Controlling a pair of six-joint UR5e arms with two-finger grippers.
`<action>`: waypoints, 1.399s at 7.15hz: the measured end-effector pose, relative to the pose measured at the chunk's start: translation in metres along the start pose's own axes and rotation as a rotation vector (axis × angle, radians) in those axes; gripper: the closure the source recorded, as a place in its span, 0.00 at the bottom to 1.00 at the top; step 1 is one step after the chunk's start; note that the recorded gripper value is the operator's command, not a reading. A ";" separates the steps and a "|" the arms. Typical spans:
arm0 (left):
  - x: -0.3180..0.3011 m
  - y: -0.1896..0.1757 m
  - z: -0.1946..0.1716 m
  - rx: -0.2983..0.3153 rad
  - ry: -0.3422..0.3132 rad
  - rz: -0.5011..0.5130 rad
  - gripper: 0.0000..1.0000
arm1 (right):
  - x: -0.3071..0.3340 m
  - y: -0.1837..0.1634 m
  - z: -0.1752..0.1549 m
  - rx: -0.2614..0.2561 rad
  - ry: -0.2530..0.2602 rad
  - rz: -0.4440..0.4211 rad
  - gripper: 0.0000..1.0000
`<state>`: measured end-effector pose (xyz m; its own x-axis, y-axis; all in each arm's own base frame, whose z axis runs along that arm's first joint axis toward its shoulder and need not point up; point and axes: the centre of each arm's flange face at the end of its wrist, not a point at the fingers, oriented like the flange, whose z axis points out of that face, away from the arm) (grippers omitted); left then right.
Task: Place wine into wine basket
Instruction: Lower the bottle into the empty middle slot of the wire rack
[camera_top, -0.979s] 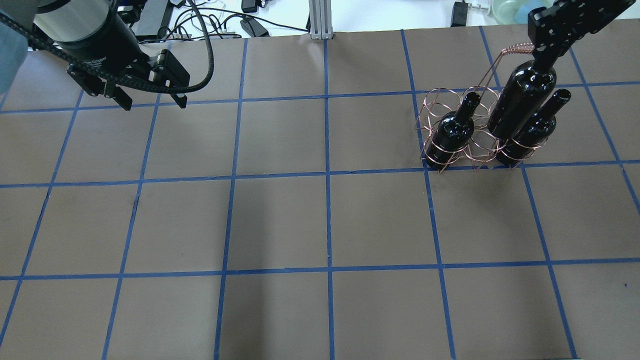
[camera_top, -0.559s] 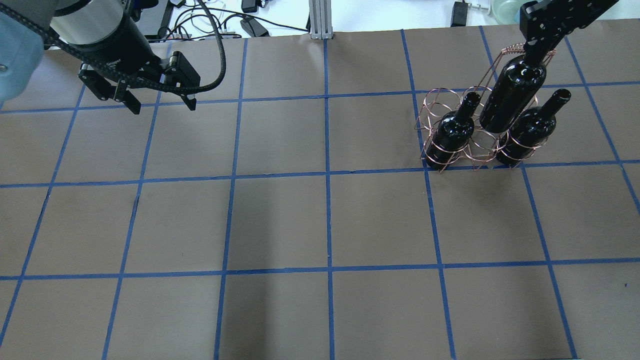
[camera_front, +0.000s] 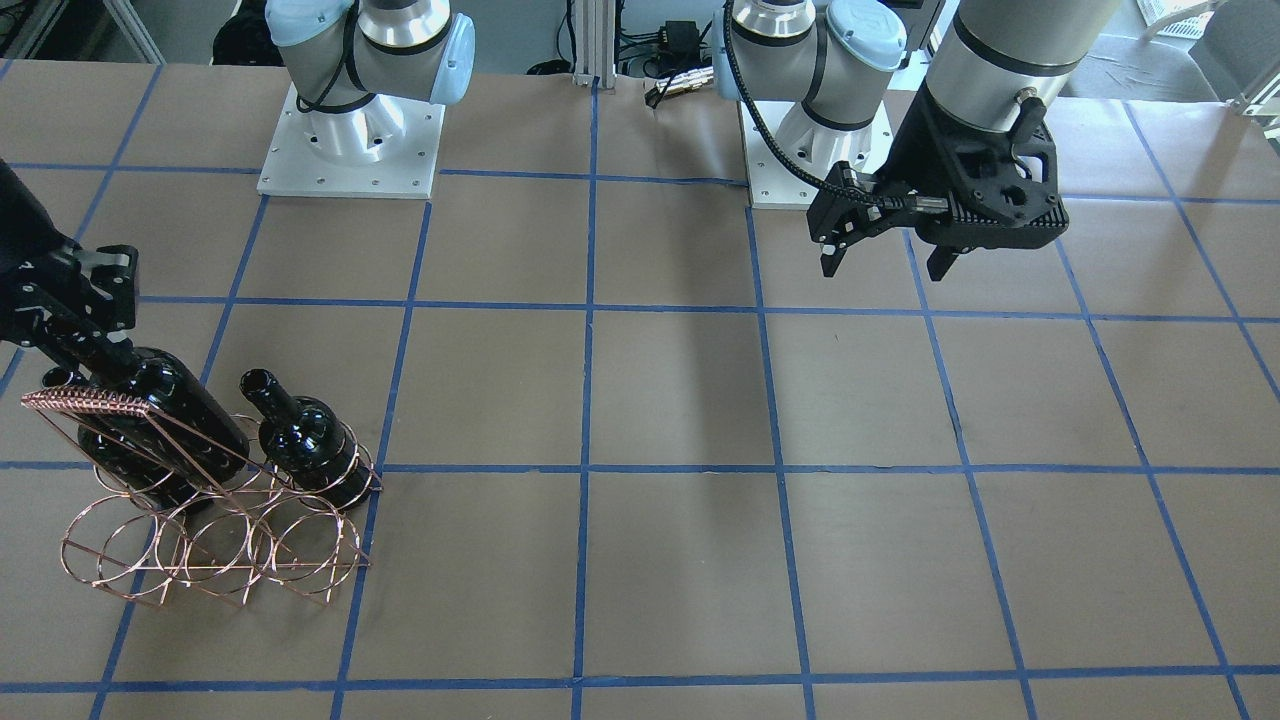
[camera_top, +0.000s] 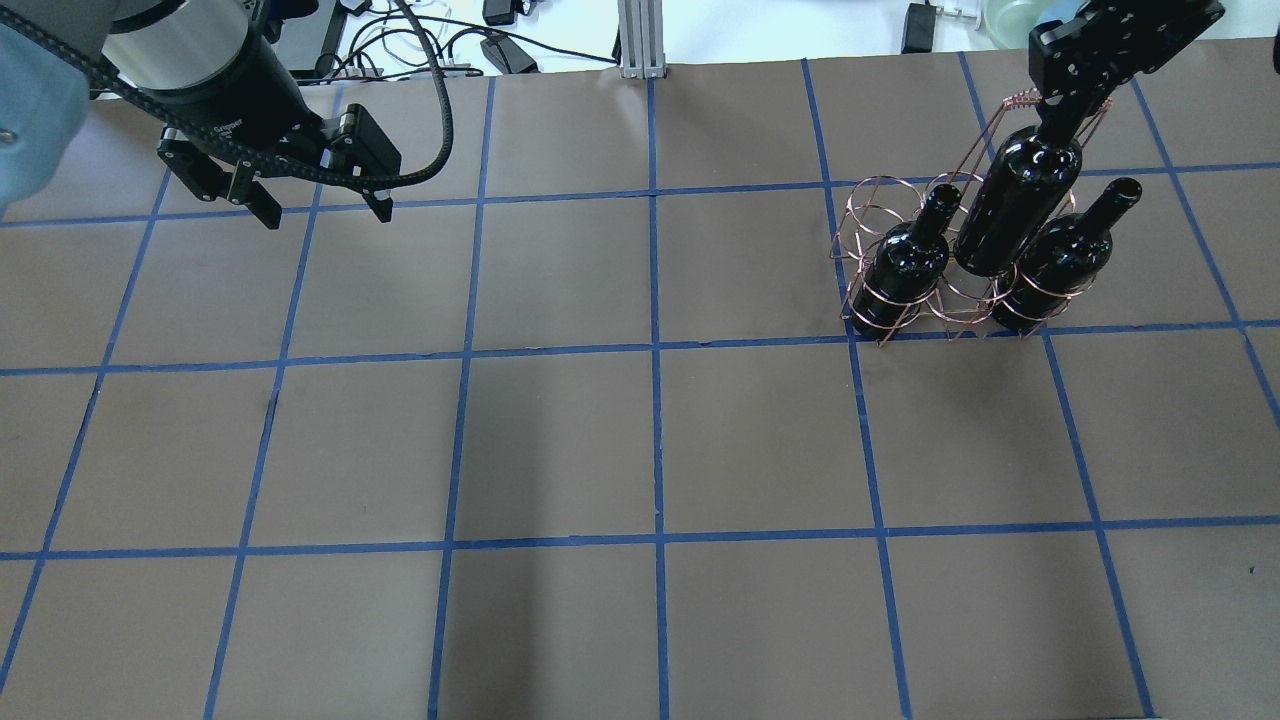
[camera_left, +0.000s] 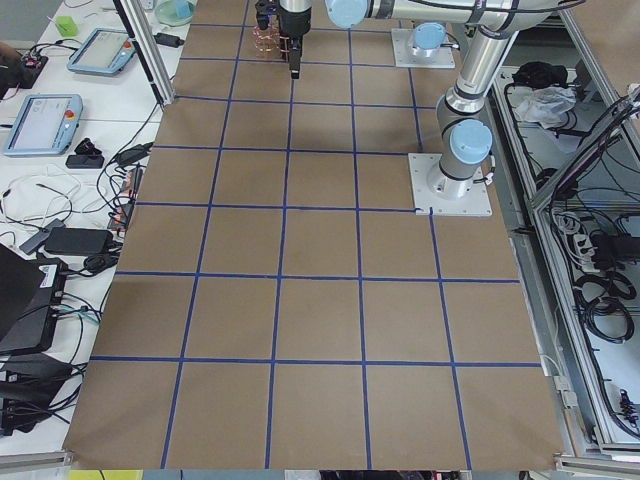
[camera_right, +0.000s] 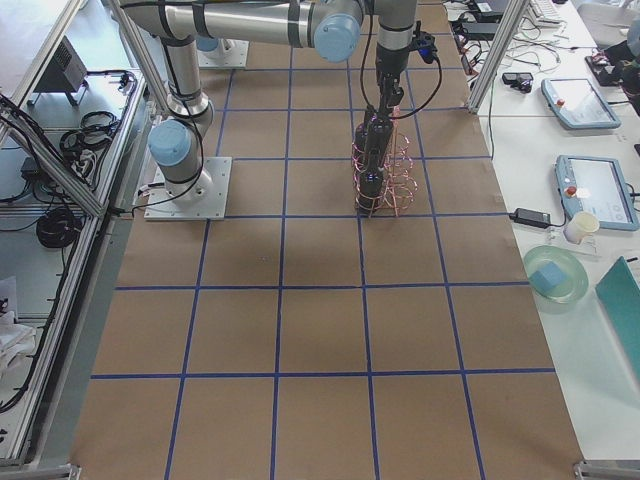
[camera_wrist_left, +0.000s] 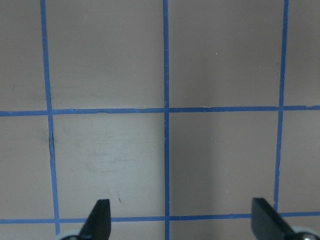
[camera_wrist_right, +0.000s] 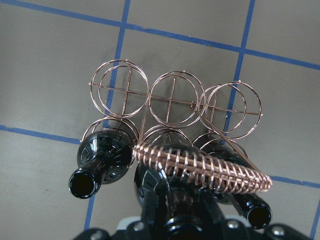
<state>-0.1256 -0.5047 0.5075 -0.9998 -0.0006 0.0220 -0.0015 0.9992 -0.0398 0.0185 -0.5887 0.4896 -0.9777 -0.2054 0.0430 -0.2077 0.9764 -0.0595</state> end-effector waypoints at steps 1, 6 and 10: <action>0.000 0.000 0.000 0.000 0.000 0.000 0.00 | 0.000 0.000 0.009 -0.005 -0.003 -0.001 1.00; 0.000 0.002 0.007 -0.007 0.000 -0.010 0.00 | -0.001 -0.002 0.047 -0.050 -0.020 -0.003 0.69; 0.000 0.003 0.007 -0.006 0.000 -0.009 0.00 | -0.004 0.005 0.030 -0.019 -0.010 -0.002 0.00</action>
<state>-0.1256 -0.5023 0.5002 -0.9997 -0.0098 0.0222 -0.0106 0.9994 -0.0340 0.0203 -0.5849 0.4596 -0.9775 -0.2083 0.0335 -0.2095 0.9769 -0.0409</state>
